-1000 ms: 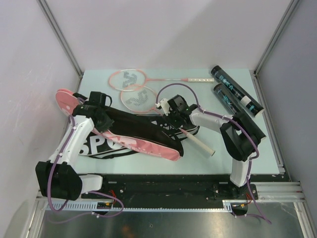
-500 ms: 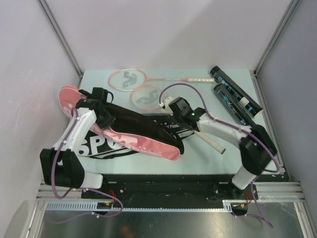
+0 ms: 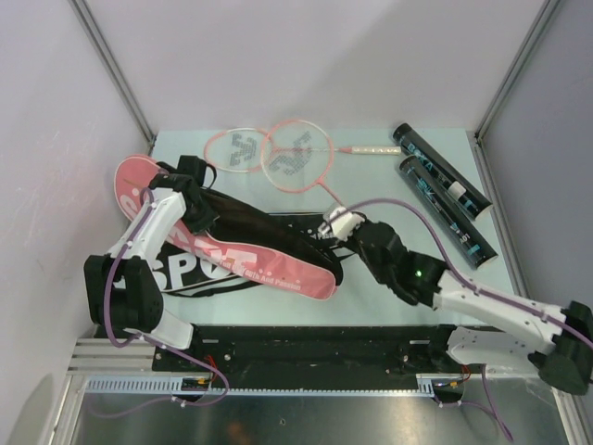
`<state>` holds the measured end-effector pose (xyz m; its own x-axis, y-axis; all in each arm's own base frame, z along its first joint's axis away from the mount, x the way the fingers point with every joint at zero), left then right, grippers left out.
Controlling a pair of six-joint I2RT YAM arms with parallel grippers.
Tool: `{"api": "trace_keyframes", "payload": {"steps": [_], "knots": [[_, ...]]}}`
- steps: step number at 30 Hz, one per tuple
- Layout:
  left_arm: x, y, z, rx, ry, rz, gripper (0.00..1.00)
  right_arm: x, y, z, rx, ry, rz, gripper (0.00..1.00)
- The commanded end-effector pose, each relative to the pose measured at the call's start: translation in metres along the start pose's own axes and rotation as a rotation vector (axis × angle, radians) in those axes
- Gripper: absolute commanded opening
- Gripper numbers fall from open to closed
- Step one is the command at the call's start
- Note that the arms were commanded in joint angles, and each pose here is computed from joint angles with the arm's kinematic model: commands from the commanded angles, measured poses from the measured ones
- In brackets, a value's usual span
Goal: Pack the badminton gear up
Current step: Pick up the racket from the center of the board, then place the racket in the racket bag.
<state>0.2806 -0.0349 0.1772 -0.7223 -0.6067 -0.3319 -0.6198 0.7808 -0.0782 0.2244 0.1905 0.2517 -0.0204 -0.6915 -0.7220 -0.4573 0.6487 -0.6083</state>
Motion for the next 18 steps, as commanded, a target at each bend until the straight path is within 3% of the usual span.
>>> {"api": "trace_keyframes", "payload": {"steps": [1,18], "knots": [[-0.012,0.003,-0.008,-0.008,-0.044,0.022,0.0,-0.037,-0.009,-0.026,0.031,-0.262,0.0,0.0],[-0.014,0.009,-0.022,0.023,-0.086,0.14,0.0,-0.029,0.044,-0.043,-0.109,-0.344,-0.252,0.0]]}}
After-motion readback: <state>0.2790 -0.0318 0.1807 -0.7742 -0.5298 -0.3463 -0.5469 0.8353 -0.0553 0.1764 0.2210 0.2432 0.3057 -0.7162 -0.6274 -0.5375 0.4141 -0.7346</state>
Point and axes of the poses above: each gripper's point midway between its finger pads, its own z axis out along the fingers, its own y axis along the line the jaws close on, x = y × z, the point moved 6 cm from there along -z, back along the fingers, and after that the axes turned 1 degree about -z, right-handed, at the moved point
